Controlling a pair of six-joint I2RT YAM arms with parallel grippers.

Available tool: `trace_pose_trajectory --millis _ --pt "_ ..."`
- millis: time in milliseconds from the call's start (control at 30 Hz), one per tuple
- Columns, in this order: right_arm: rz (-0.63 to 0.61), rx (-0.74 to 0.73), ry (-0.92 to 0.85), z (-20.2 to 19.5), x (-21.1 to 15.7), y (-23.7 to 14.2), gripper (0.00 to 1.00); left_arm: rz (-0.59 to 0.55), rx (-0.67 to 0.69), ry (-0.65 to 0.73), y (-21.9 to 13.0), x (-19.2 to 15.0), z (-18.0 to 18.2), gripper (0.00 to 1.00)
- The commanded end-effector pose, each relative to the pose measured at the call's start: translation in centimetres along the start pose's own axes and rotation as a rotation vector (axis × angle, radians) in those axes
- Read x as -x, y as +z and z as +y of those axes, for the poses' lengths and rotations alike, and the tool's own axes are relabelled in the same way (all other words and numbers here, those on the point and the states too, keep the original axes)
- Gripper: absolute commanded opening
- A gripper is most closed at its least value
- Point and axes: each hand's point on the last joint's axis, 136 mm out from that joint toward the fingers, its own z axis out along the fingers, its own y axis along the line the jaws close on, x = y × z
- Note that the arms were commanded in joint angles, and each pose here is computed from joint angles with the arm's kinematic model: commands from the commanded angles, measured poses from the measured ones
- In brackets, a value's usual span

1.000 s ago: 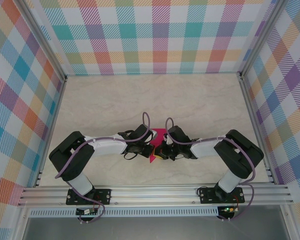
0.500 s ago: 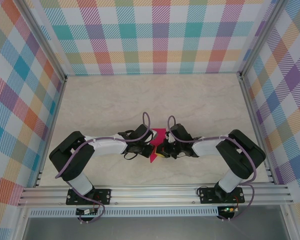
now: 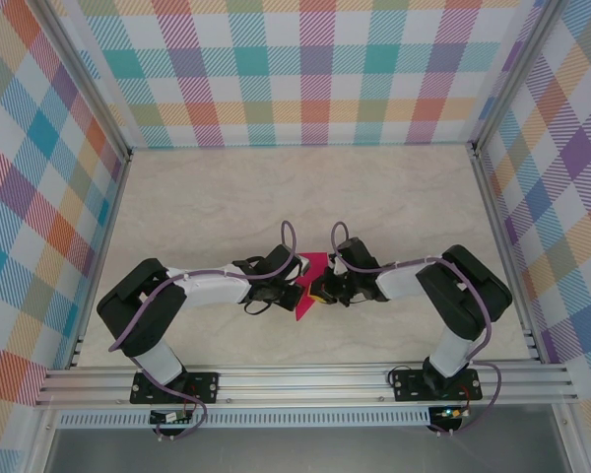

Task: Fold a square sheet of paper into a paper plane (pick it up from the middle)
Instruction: Third fold the triangle at the center of the table.

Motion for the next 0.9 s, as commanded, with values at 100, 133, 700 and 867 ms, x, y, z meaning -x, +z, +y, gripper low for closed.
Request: trace_pose_trajectory --millis 100,133,700,867 --pt "0.000 0.021 -0.011 0.0 0.3 -0.9 0.00 0.148 0.054 0.000 1.5 -4.4 1.8 0.00" --pt "-0.006 0.034 -0.022 0.6 0.6 -1.4 0.00 0.148 0.054 -0.001 1.5 -4.4 1.8 0.00" --pt "-0.026 -0.065 0.012 -3.1 2.7 -1.2 0.00 0.151 0.057 0.001 1.3 -4.7 1.9 0.00" --pt "-0.046 -0.021 -0.019 -1.0 3.3 -2.5 0.00 0.154 0.059 0.000 1.5 -4.6 2.0 0.00"
